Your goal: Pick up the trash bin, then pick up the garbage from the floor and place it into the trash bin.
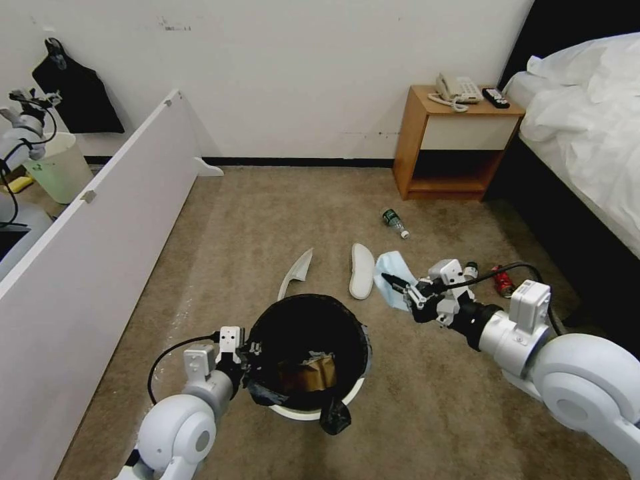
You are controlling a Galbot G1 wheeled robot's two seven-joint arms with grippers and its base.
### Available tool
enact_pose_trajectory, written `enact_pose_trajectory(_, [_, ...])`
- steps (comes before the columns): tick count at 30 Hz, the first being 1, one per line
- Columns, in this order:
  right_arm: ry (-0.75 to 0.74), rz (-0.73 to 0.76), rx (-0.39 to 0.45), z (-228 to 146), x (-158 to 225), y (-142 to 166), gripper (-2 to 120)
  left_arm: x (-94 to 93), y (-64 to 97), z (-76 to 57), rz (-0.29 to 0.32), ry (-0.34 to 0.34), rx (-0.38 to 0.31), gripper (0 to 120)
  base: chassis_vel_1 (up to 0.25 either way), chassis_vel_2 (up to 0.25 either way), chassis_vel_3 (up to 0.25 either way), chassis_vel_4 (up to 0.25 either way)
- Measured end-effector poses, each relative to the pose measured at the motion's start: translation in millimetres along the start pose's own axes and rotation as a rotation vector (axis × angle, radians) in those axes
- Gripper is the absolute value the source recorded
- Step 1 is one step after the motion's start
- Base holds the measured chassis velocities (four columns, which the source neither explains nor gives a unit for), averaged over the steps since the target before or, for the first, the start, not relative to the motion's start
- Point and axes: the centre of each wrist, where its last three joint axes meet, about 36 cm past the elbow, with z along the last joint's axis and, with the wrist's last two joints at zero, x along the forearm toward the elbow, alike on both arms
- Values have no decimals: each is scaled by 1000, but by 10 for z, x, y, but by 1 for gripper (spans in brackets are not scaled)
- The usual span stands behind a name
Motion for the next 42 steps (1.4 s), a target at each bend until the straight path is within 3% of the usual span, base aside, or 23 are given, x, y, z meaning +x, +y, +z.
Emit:
enact_pose_trajectory(10, [33, -15, -2, 109, -52, 1, 0, -102, -278, -74, 46, 4, 4, 1, 0, 0, 0, 0])
enact_pose_trajectory(20, [25, -59, 3, 147, -70, -38, 0, -112, -297, -39, 63, 28, 29, 1, 0, 0, 0, 0])
enact_pose_trajectory(29, [36, -123, -15, 254, -106, 24, 0, -140, -390, -22, 127, 48, 94, 1, 0, 0, 0, 0])
enact_pose_trajectory(42, [59, -155, -24, 376, -150, 52, 0, -106, -403, -44, 200, 35, 109, 1, 0, 0, 0, 0])
